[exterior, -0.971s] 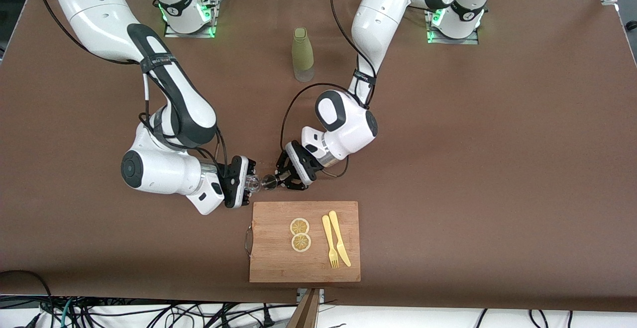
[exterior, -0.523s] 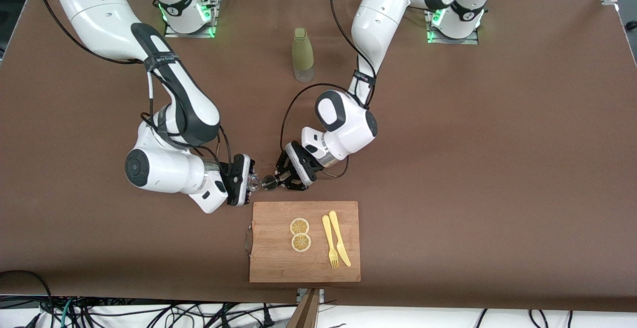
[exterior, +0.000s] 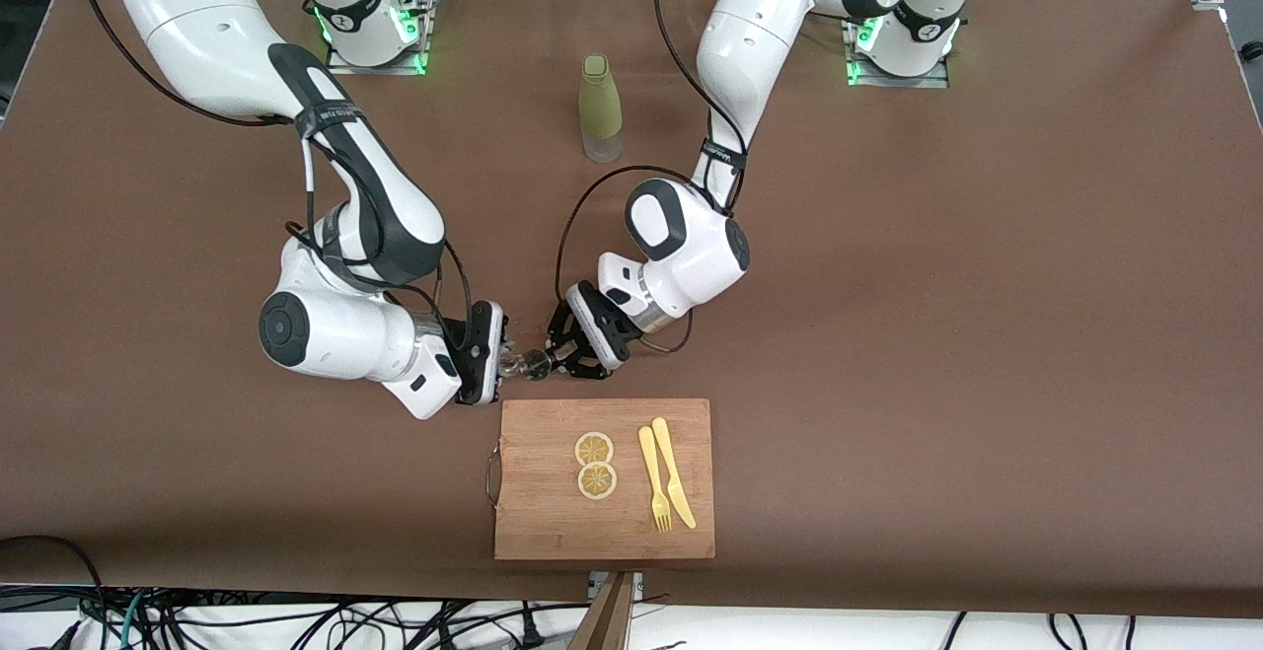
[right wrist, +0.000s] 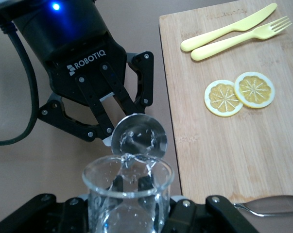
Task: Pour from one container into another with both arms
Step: 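Tilt the glass cup with the right gripper, pouring into the held jigger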
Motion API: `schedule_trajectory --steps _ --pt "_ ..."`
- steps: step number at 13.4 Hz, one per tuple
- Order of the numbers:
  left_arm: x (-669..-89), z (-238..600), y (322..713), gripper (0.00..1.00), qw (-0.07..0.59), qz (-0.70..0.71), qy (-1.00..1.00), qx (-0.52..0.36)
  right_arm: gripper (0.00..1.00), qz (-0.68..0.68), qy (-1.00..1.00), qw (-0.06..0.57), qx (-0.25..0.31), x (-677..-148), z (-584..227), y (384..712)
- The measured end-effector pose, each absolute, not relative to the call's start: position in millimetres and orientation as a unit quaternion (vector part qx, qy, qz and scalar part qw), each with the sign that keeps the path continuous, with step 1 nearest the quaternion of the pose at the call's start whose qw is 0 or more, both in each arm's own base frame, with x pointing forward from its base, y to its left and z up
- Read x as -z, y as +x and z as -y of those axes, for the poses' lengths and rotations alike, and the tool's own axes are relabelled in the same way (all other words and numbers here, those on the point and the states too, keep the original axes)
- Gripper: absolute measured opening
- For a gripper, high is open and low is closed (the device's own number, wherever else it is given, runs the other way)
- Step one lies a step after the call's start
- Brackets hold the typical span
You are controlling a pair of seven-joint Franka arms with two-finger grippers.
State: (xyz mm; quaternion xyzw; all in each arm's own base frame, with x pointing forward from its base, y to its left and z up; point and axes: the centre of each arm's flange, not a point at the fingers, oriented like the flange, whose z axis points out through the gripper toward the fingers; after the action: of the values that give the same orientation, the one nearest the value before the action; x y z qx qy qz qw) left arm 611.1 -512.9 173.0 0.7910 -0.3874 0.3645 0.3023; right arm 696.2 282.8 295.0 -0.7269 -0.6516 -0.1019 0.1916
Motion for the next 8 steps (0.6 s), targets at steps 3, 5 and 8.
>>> schedule_trajectory --steps 3,5,8 --pt "-171.5 513.2 610.5 0.21 0.302 0.388 0.791 -0.364 0.19 0.654 -0.725 0.191 0.101 -294.9 -286.3 694.7" --pt "-171.3 513.2 610.4 0.21 0.301 0.388 0.791 -0.364 0.19 0.657 -0.723 0.188 0.100 -294.8 -288.5 693.8" --pt "-171.2 513.2 610.4 0.21 0.301 0.388 0.791 -0.363 0.19 0.663 -0.720 0.181 0.097 -294.5 -290.7 692.8"
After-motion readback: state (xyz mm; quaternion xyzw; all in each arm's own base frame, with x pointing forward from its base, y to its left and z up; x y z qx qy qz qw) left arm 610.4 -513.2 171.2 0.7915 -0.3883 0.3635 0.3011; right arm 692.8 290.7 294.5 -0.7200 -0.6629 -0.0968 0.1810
